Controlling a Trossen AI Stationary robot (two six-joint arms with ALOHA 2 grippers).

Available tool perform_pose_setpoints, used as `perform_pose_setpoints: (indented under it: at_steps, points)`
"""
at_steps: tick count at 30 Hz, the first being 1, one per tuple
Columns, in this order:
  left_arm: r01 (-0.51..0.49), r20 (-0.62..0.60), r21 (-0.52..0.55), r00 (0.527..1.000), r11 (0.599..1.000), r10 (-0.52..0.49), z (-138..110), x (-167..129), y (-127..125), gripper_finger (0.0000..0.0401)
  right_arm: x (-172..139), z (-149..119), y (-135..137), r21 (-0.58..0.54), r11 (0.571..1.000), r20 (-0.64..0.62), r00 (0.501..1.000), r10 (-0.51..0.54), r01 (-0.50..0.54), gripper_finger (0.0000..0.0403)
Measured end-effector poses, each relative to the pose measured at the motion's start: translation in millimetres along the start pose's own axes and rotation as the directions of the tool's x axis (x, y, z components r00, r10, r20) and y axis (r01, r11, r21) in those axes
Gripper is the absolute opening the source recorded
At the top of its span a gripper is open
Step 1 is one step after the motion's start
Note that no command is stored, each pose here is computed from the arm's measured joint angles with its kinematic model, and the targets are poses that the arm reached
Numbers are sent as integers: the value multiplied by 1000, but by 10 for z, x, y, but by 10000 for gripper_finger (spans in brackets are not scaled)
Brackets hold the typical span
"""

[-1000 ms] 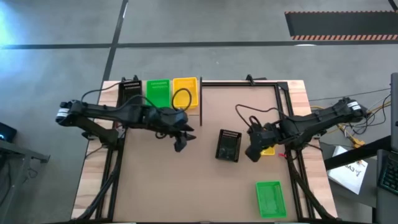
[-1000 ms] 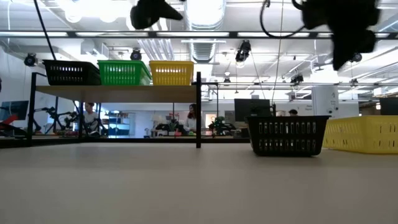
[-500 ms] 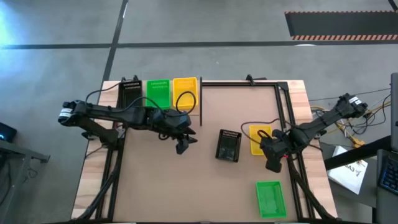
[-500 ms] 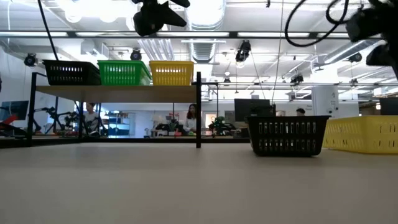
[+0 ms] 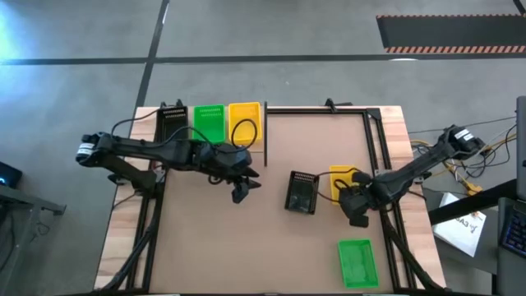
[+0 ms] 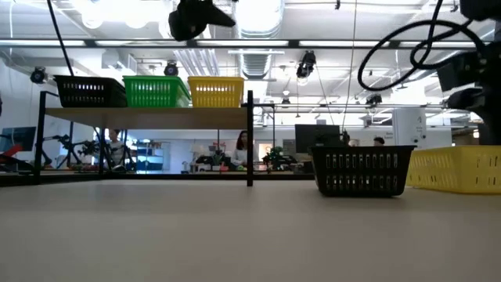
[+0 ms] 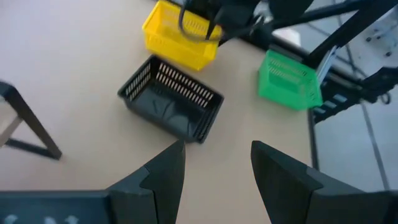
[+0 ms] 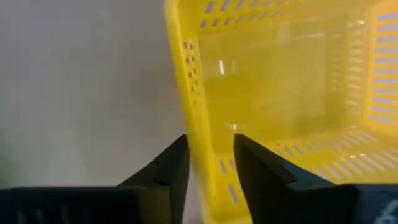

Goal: Stack baskets on shelf by color
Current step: Stack the yellow bin on top of the other yellow bins on the shelf

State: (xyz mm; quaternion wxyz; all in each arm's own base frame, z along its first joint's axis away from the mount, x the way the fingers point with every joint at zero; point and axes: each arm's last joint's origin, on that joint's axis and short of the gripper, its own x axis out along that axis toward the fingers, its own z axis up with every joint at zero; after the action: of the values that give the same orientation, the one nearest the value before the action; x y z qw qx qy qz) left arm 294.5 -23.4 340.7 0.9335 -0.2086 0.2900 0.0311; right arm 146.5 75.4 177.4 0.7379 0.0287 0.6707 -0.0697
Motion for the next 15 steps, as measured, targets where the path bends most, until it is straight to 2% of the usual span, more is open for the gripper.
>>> perform_pose_setpoints:
  at_steps: [4, 8, 11, 15]
  points:
    - [18, 36, 1, 999, 1000, -18, 62, -102, -29, 168, 98, 19, 24, -13, 1000, 8, 1000, -1, 1, 65]
    - [14, 38, 1, 999, 1000, -14, 23, -198, -8, 168, 77, 91, 73, -5, 1000, 32, 999, 14, -14, 17]
    - [-19, 51, 0, 999, 1000, 19, -26, -331, 18, 168, -67, 188, 121, 8, 999, 62, 997, 36, -36, 12]
    - [-91, 81, 0, 993, 996, 90, -156, -572, 56, 168, -433, 377, 178, 50, 996, 106, 992, 66, -72, 9]
